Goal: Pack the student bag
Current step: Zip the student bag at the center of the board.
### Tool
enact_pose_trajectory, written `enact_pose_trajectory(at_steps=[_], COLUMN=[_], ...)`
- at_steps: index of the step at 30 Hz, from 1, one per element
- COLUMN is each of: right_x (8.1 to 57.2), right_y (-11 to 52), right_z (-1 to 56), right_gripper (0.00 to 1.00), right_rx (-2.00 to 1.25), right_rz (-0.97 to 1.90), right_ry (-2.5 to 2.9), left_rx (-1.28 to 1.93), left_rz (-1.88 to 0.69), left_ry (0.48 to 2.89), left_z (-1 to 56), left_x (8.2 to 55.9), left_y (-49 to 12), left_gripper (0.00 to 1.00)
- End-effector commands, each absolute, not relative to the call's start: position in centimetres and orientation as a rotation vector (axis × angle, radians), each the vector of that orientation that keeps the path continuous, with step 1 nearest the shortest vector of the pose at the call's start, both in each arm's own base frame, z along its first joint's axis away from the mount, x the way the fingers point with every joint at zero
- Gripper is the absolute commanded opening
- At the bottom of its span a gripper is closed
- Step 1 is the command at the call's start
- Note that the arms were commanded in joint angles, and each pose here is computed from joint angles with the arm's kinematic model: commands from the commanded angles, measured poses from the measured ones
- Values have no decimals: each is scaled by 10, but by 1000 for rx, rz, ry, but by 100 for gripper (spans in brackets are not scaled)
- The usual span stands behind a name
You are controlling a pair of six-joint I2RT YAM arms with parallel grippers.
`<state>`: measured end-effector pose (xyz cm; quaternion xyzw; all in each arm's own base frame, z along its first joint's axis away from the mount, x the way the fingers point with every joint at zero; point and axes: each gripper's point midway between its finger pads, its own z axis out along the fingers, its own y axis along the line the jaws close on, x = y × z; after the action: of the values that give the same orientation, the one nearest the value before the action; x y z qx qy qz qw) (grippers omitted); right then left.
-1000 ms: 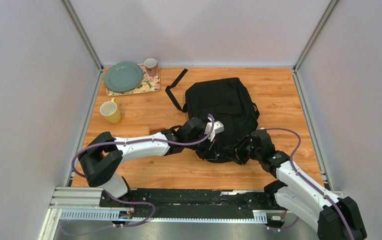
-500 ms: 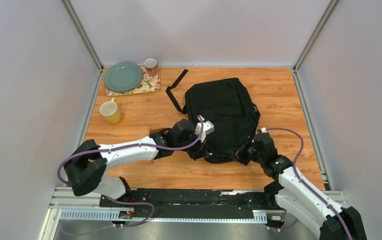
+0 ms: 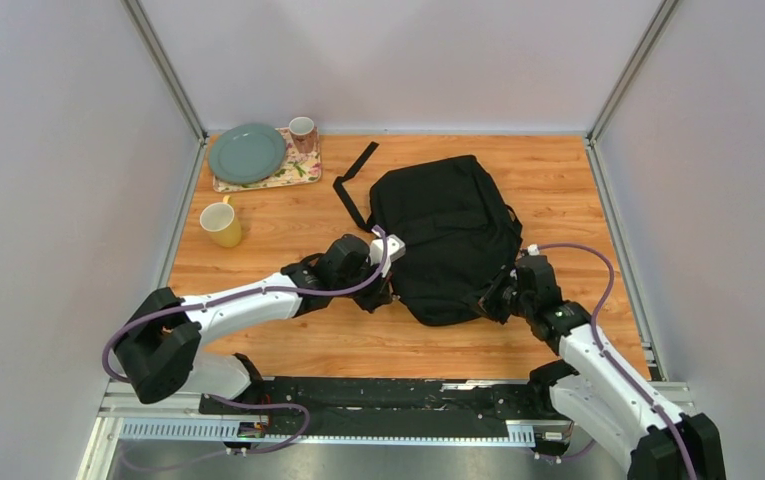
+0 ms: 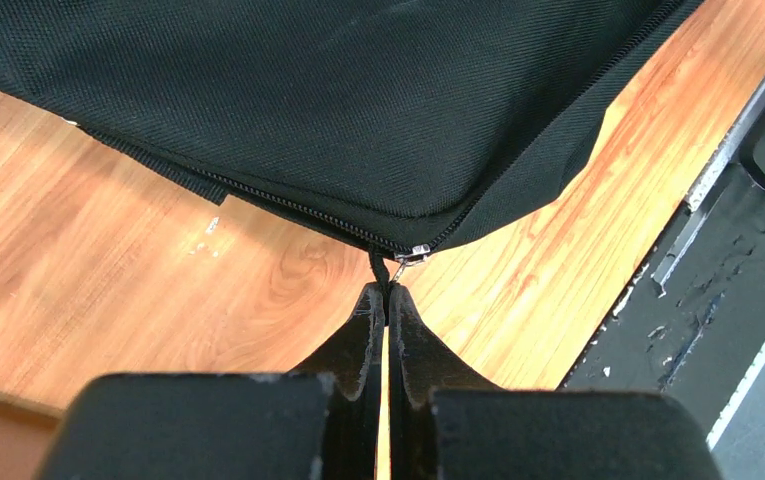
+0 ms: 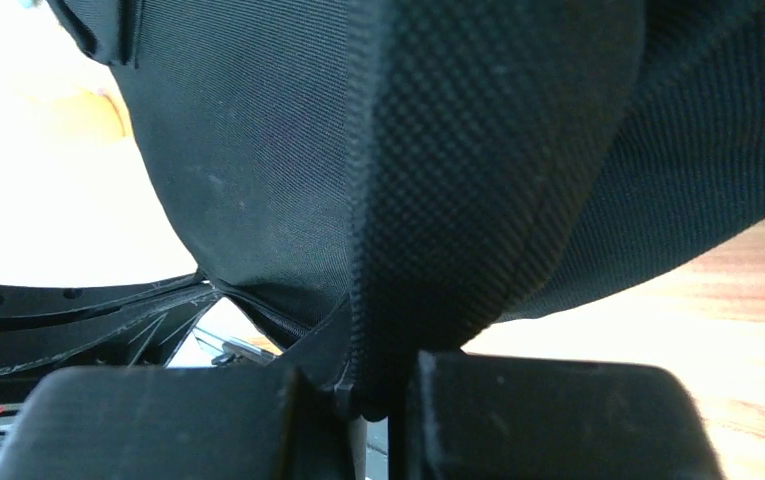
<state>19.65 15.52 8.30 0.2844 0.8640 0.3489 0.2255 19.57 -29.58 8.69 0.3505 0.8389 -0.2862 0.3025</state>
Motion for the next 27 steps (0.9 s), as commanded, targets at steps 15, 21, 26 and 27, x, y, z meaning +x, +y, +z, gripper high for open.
enact_pose_trajectory(at_steps=[15, 21, 26, 27], right_x=[169, 163, 155, 155], right_y=[177, 196, 206, 213], right_z=[139, 156, 150, 155], right_gripper=[68, 69, 70, 70], right_rx=[892, 1001, 1084, 1069], right_rz=[1255, 1348, 1330, 1374], right_ry=[2296, 2265, 2317, 2297], left_rx=[955, 1034, 1059, 1069], left_rz=[-1002, -1021, -1039, -1054], left_ry=[2129, 2101, 2082, 2070], left_z=[123, 131, 136, 137], left_x=[191, 180, 173, 169], left_y=[-331, -357, -369, -373], left_gripper=[0, 0, 0, 0])
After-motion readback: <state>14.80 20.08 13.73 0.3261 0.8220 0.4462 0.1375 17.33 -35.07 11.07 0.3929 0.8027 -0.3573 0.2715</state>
